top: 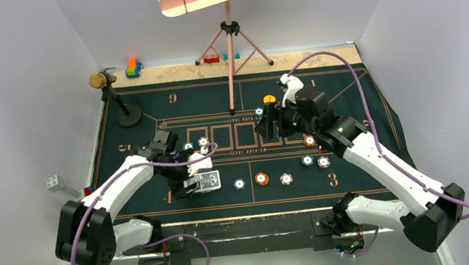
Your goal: Distribute texas hold em gaming equipment
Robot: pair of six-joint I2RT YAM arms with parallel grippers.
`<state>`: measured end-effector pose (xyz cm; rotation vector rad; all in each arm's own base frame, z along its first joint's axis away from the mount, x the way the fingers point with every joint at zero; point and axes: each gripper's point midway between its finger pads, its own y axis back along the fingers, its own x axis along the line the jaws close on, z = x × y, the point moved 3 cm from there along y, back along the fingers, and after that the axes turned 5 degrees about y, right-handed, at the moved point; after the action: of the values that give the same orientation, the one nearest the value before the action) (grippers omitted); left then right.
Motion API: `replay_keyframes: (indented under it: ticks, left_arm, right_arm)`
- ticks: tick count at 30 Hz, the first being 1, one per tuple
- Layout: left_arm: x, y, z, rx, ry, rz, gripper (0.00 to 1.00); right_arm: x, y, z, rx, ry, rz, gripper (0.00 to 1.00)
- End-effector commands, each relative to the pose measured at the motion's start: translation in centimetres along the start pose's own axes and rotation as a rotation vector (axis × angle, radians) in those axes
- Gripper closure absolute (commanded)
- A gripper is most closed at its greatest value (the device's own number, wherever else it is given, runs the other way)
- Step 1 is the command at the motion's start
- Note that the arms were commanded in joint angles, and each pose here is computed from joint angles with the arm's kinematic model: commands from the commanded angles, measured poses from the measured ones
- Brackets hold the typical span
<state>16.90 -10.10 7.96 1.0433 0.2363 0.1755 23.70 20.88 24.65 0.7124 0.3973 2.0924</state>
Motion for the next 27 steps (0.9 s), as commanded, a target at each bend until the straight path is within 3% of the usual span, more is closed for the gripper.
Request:
replay_keyframes:
  ticks: [1,27]
  left_arm:
    - [2.2,-1.1,0.3,0.013,-0.085,0.067,0.0]
    - [3.0,-2.7,1.6,0.149,-0.105,0.078,0.0]
  right_arm:
    - [1.2,2.1,1.6,-0.075,0.021,0.097,0.2]
    - [0.5,2.0,2.9,-0.057,0.013,0.119,0.23]
